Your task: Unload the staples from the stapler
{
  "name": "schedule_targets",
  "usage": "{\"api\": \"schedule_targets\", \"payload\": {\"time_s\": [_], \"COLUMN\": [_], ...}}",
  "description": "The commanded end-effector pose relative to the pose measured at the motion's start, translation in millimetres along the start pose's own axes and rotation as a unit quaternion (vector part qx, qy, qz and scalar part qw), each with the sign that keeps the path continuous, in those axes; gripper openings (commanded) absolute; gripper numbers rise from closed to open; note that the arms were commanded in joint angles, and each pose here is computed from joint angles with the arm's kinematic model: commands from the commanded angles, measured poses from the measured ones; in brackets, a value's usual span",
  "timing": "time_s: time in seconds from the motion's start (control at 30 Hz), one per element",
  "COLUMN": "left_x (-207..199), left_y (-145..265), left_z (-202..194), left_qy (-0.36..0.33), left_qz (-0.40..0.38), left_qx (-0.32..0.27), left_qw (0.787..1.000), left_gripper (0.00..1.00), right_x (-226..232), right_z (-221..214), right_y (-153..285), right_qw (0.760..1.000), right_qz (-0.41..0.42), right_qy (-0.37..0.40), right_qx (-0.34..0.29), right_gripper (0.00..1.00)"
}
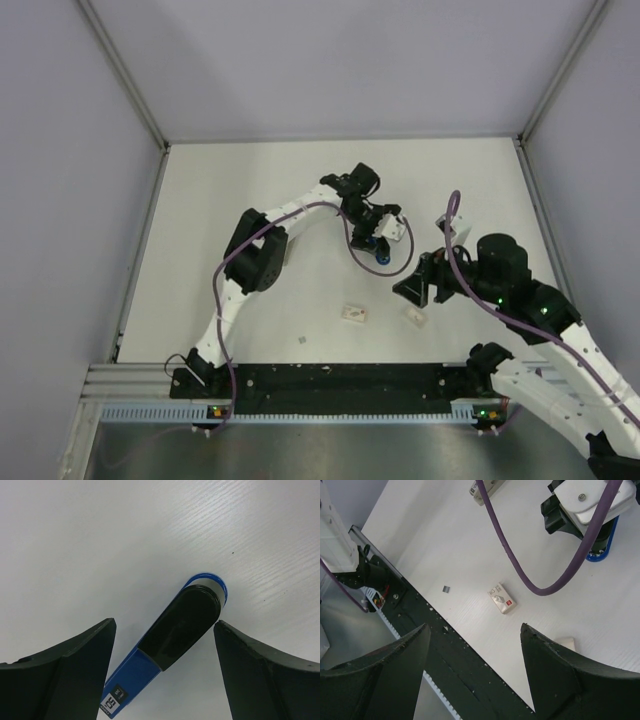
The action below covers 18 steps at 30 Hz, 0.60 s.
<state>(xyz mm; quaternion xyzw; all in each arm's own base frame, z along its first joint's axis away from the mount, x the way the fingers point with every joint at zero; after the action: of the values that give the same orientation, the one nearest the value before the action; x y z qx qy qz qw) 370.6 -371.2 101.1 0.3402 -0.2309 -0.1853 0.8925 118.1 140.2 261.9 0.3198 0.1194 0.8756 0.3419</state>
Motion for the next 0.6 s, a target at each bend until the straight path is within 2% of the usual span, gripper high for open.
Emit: {"api": "schedule_targets", "payload": {"time_s": [0.0, 0.07, 0.13, 0.17, 0.2, 0.23, 0.3, 0.33, 0.4, 0.47, 0.53, 0.57], "left_x": [4.3, 2.6, 2.1, 2.0, 1.4, 1.5, 1.9, 2.7, 1.5, 1.1, 2.6, 6.4], "left_y": [-2.0, -2.8, -3.4, -2.5, -2.6, -1.7, 0.0, 1.4, 2.9, 5.9, 7.6, 9.7], "left_z": [1.9, -0.6, -3.8, -3.6, -3.7, -4.4, -4.1, -3.1, -1.9, -2.3, -2.6, -4.3], "left_qy": [-0.016, -0.014, -0.013, -0.013, -0.014, -0.014, -0.014, -0.013, -0.012, -0.004, 0.032, 0.058], "left_qz": [-0.004, -0.007, -0.007, -0.007, -0.007, -0.006, -0.004, -0.002, -0.003, -0.002, 0.008, 0.018], "left_qx": [0.001, 0.006, 0.015, 0.016, 0.019, 0.021, 0.024, 0.025, 0.028, 0.035, 0.043, 0.051], "left_qw": [1.0, 1.0, 1.0, 1.0, 1.0, 1.0, 1.0, 1.0, 1.0, 0.999, 0.999, 0.997], "left_gripper": [0.79, 0.66, 0.43, 0.37, 0.26, 0.18, 0.1, 0.06, 0.05, 0.06, 0.07, 0.11], "right_x": [2.5, 2.6, 2.9, 2.6, 3.3, 3.4, 3.6, 4.0, 4.5, 4.1, 4.9, 5.0], "right_z": [8.2, 8.0, 8.0, 8.1, 8.4, 8.4, 8.8, 8.4, 8.7, 8.1, 9.2, 10.2], "right_y": [-0.7, -1.6, -2.5, -2.5, -2.5, -2.5, -2.2, -2.6, -2.2, -2.8, -1.4, -0.9], "right_qw": [1.0, 1.0, 1.0, 1.0, 1.0, 1.0, 1.0, 1.0, 1.0, 1.0, 1.0, 1.0], "right_qz": [0.009, 0.01, 0.012, 0.012, 0.014, 0.014, 0.014, 0.016, 0.017, 0.017, 0.018, 0.017], "right_qy": [0.01, 0.009, 0.007, 0.007, 0.007, 0.006, 0.006, 0.007, 0.005, 0.004, 0.006, 0.007], "right_qx": [-0.02, -0.019, -0.018, -0.018, -0.019, -0.019, -0.02, -0.019, -0.02, -0.019, -0.023, -0.025], "right_gripper": [0.73, 0.73, 0.73, 0.73, 0.73, 0.73, 0.73, 0.73, 0.73, 0.73, 0.73, 0.73]}}
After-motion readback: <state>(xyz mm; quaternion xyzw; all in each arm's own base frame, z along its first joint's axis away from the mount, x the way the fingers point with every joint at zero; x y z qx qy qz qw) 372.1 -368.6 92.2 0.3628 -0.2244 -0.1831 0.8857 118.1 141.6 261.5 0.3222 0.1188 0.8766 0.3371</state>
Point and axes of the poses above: each gripper's point midway between its finger pads, its own y axis back along the fingers, its own x axis along the line the jaws close on, z = x × y, the point moved 6 cm from there along y, back along the fingers, and after that the axes turned 2 degrees about -y, right-handed, at the moved point
